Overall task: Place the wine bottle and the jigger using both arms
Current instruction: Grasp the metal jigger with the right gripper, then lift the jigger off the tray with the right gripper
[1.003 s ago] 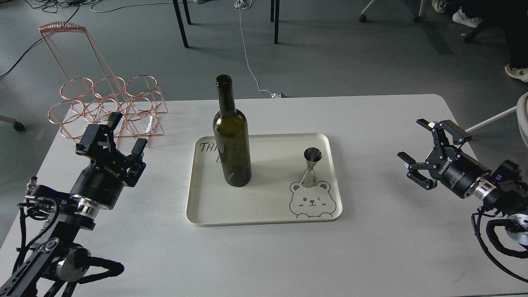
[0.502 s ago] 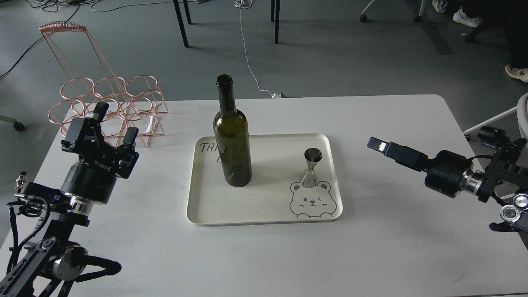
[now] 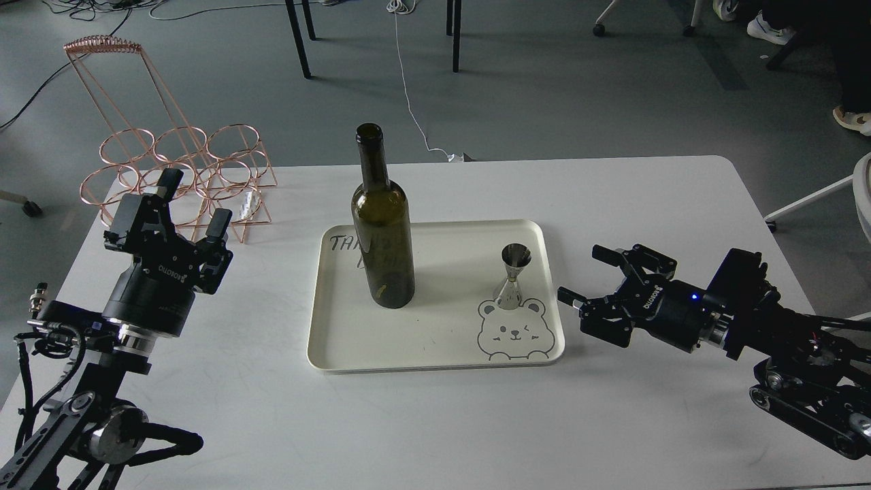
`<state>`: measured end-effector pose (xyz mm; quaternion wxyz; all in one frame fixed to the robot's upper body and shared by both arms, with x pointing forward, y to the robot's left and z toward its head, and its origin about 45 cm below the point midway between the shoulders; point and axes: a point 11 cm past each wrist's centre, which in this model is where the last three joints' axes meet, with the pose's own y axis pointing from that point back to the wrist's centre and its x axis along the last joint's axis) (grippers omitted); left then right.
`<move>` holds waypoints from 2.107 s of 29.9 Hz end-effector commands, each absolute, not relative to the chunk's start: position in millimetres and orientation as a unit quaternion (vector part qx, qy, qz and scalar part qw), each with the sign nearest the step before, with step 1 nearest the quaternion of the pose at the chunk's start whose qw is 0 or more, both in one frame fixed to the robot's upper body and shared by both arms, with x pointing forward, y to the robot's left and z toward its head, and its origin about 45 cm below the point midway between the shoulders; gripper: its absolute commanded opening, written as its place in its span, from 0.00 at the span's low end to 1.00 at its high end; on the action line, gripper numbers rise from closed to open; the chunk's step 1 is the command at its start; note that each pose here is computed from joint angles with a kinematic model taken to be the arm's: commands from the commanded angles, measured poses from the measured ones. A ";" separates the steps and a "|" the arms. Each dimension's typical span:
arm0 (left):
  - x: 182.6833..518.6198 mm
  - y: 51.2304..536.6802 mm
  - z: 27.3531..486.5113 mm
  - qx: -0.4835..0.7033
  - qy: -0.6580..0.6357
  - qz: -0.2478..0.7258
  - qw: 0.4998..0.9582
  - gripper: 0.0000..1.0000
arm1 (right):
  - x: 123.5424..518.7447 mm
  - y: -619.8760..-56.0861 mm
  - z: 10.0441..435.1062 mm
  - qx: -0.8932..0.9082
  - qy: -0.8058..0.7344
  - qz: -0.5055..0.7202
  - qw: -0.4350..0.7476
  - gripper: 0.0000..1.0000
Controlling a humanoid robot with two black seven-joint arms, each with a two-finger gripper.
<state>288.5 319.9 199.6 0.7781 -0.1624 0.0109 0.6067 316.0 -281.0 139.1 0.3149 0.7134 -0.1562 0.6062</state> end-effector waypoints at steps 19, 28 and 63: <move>288.5 320.6 202.1 -0.165 0.008 0.607 0.778 0.98 | 336.2 -223.6 76.6 0.714 -0.139 0.601 0.333 0.84; 288.2 319.7 203.4 -0.167 0.007 0.605 0.778 0.98 | 341.4 -197.8 80.2 0.718 -0.143 0.606 0.312 0.74; 288.6 319.7 203.9 -0.166 0.007 0.604 0.779 0.98 | 386.6 -251.6 146.1 0.675 -0.250 0.617 0.318 0.09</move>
